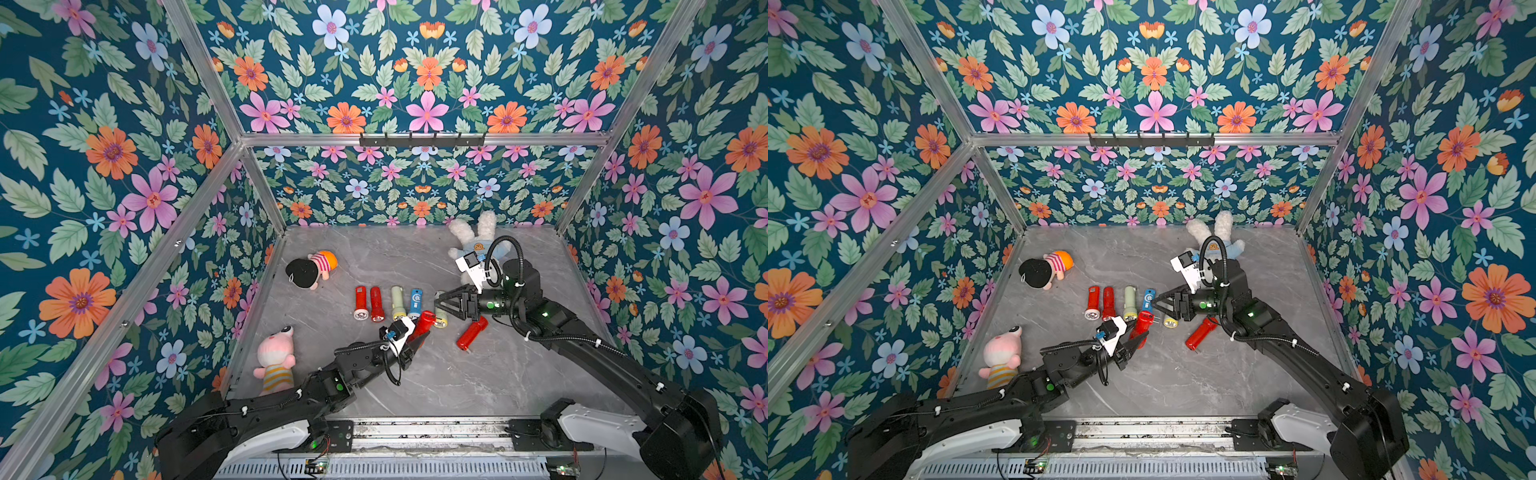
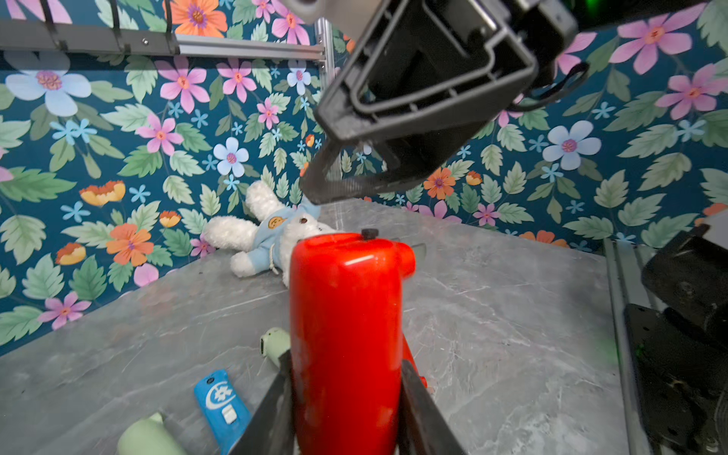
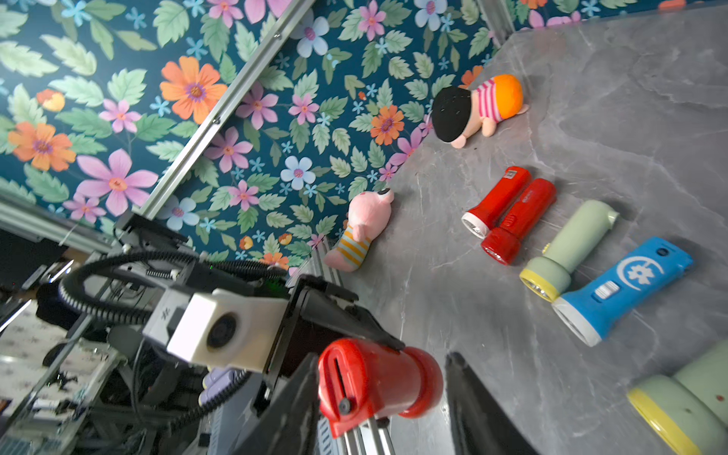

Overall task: Close the plug at the bottom of the flashlight
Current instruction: Close the plug of the flashlight.

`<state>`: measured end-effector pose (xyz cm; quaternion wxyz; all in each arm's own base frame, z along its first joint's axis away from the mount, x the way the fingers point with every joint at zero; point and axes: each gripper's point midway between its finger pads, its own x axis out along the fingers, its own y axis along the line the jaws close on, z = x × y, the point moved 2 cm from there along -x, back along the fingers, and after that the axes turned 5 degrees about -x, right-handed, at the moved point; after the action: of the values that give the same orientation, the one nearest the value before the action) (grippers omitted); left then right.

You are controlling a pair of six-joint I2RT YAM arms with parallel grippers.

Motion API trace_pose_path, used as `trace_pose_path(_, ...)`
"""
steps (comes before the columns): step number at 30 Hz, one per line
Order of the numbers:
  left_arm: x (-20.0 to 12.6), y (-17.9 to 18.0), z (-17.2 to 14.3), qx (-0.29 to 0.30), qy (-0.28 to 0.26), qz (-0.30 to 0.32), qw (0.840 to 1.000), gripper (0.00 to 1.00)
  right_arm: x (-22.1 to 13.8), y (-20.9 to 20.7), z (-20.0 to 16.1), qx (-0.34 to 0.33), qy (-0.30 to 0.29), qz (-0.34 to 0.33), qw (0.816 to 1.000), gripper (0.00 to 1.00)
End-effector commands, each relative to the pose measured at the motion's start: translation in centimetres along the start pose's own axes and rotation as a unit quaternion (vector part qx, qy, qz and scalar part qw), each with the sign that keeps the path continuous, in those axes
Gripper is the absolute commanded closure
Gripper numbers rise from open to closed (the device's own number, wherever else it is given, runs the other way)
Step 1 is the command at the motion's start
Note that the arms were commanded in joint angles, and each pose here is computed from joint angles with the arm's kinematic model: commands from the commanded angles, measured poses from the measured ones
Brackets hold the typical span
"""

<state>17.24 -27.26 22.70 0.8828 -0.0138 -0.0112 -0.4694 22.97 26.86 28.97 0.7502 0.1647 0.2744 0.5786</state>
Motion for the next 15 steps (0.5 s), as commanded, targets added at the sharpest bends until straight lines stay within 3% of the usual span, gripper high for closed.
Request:
trace_pose_path(1,-0.2,-2.2,1.8,0.01,-0.032,-0.093,0.995,1.0,-0.1,2.4,0.5,-0.073,-0.013,0.075,0.994,0.47)
trace_pose_path(12,-2.2,-4.6,4.7,-0.024,-0.063,-0.266,0.962,1.0,-1.4,7.9,1.2,-0.095,-0.007,0.234,0.968,0.46)
trace_pose_path(15,-2.4,-5.5,5.3,-0.027,-0.057,-0.309,0.949,1.0,-1.0,9.2,-0.1,-0.11,0.026,0.238,0.965,0.45)
